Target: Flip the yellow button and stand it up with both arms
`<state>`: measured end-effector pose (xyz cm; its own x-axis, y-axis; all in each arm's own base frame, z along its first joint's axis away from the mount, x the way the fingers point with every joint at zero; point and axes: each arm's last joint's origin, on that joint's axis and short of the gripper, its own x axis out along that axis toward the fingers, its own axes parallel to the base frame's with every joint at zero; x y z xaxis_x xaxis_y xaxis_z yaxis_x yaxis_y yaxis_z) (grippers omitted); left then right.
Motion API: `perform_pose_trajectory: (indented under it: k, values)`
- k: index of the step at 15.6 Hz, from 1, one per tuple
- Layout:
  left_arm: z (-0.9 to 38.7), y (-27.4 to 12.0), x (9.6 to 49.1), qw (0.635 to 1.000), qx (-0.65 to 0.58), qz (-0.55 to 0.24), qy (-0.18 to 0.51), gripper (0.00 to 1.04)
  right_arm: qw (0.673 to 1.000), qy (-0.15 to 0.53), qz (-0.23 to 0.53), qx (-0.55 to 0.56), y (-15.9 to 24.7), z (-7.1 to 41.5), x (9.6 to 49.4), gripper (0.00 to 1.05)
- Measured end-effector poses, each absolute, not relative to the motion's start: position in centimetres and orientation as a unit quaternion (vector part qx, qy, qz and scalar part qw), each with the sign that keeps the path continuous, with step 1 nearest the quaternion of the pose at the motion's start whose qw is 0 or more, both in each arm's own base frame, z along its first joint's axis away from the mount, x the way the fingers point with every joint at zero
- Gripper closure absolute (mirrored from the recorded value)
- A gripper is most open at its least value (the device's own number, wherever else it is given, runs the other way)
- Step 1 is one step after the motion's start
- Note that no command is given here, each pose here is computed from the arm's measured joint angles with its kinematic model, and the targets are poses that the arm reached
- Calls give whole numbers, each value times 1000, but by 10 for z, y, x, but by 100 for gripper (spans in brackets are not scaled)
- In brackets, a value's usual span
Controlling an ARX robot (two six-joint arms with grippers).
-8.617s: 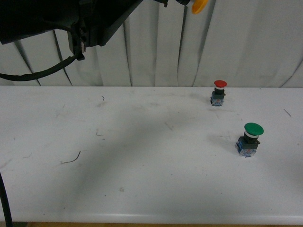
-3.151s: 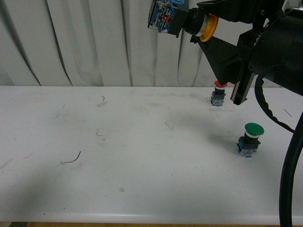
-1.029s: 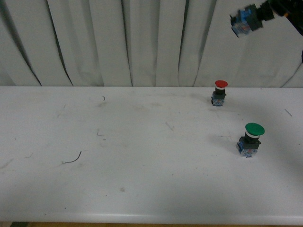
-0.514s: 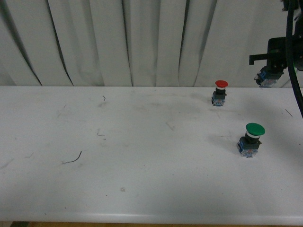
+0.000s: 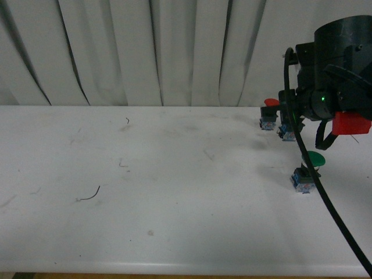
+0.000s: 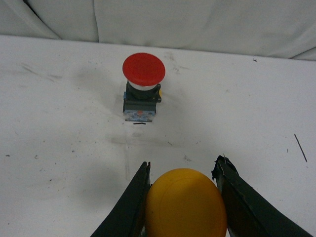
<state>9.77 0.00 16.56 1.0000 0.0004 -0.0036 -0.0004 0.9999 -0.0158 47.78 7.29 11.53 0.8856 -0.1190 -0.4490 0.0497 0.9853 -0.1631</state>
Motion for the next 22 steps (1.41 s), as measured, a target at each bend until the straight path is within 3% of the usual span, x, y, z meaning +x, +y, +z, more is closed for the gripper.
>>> perform_pose_trajectory:
  k: [6,22]
  values:
    - [166,0,98,1000,-8,0,2,7,962,247,-82,-89,78,99,495,69]
    - [166,0,98,1000,-8,0,2,7,953,275,-80,-101,85,77,494,69]
